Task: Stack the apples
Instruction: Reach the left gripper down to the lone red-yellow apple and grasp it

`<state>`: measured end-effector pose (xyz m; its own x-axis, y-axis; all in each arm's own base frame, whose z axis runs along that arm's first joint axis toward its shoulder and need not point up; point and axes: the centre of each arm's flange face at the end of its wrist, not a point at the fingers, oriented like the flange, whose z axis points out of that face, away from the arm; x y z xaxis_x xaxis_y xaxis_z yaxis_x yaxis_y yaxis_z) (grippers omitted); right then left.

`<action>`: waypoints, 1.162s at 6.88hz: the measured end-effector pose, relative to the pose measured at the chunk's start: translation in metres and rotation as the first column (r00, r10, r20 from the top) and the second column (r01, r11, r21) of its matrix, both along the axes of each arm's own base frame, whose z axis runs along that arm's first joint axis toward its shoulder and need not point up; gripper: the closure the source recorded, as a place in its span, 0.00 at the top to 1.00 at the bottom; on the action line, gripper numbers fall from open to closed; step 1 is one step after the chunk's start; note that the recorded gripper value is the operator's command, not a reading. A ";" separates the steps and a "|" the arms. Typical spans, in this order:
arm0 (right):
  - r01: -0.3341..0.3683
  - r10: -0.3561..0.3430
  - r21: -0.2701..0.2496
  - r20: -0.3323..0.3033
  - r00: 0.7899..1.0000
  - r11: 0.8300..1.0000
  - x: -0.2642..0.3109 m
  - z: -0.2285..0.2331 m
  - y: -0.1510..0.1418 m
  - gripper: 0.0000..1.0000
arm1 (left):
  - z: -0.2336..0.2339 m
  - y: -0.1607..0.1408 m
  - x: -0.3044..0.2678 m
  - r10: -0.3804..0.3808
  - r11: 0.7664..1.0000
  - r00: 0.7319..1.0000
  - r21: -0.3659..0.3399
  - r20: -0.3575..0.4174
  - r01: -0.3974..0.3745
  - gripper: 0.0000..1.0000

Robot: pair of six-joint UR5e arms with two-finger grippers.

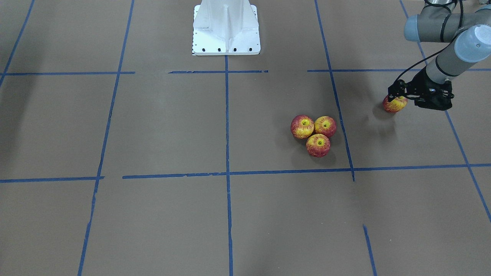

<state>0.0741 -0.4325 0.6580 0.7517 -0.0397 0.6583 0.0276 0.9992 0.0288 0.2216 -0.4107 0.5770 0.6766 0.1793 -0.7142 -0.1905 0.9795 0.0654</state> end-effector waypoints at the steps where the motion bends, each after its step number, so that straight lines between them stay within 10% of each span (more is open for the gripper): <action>1: 0.000 0.000 0.000 0.000 1.000 1.000 0.000 0.000 0.000 1.00 | 0.004 0.004 0.007 0.016 1.000 1.000 -0.006 0.005 -0.016 1.00; 6: 0.000 0.000 0.000 0.000 1.000 1.000 0.000 0.000 0.000 1.00 | 0.021 0.010 0.023 0.051 0.999 0.999 -0.008 0.008 -0.051 0.90; 7: 0.000 0.000 0.000 0.000 1.000 1.000 0.000 0.000 0.000 1.00 | 0.024 0.010 0.025 0.057 0.998 0.998 -0.009 0.009 -0.056 0.78; 8: 0.000 0.000 0.000 0.000 1.000 1.000 0.000 0.000 0.000 1.00 | 0.026 0.011 0.027 0.060 0.998 0.998 -0.011 0.010 -0.060 0.41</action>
<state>0.0741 -0.4325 0.6580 0.7517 -0.0404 0.6583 0.0280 0.9992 0.0292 0.2485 -0.3997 0.6034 0.6724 0.2125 -0.7090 -0.2499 0.9668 0.0527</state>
